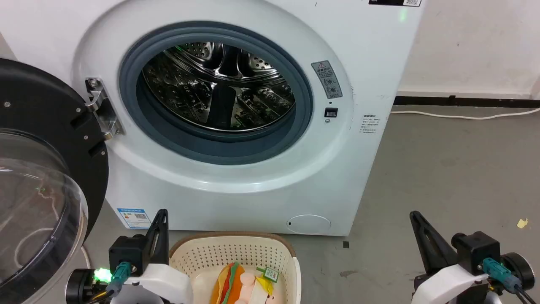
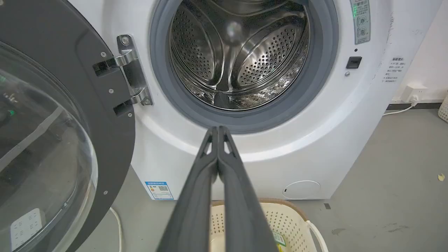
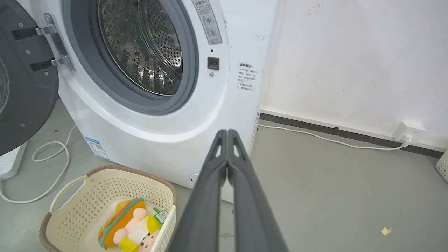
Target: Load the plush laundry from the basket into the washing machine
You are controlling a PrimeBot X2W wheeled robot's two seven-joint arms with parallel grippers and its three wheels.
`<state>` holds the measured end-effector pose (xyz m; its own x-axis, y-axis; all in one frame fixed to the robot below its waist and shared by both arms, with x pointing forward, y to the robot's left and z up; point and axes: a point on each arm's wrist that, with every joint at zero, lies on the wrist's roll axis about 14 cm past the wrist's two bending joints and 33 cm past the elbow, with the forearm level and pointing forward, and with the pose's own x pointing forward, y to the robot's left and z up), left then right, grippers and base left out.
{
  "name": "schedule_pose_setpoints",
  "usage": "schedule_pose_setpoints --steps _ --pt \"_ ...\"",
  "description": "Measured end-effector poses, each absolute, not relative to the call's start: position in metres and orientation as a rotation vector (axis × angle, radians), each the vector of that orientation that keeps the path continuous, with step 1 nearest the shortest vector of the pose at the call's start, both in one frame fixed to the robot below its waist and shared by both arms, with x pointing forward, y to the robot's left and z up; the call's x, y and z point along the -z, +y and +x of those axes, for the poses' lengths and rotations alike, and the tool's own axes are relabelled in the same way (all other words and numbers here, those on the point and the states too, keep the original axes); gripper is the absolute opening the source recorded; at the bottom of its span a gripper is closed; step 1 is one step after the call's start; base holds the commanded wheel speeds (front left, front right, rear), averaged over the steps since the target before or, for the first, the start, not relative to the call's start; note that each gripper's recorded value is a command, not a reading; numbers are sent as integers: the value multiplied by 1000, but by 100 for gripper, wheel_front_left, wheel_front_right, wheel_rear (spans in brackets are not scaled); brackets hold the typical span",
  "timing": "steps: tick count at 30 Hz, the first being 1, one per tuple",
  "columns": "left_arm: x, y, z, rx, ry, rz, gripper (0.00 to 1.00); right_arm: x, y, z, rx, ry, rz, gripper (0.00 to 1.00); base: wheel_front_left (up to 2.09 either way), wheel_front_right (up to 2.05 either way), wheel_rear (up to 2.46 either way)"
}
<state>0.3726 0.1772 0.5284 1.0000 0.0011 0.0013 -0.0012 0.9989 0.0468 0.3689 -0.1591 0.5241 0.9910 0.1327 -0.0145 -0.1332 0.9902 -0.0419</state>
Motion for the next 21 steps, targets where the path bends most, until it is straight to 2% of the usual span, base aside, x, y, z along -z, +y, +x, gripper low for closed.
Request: schedule_pose_setpoints --steps 21 --pt "-528 177 373 -1 -1 47 0 -524 -159 369 -133 12 -43 0 0 0 0"
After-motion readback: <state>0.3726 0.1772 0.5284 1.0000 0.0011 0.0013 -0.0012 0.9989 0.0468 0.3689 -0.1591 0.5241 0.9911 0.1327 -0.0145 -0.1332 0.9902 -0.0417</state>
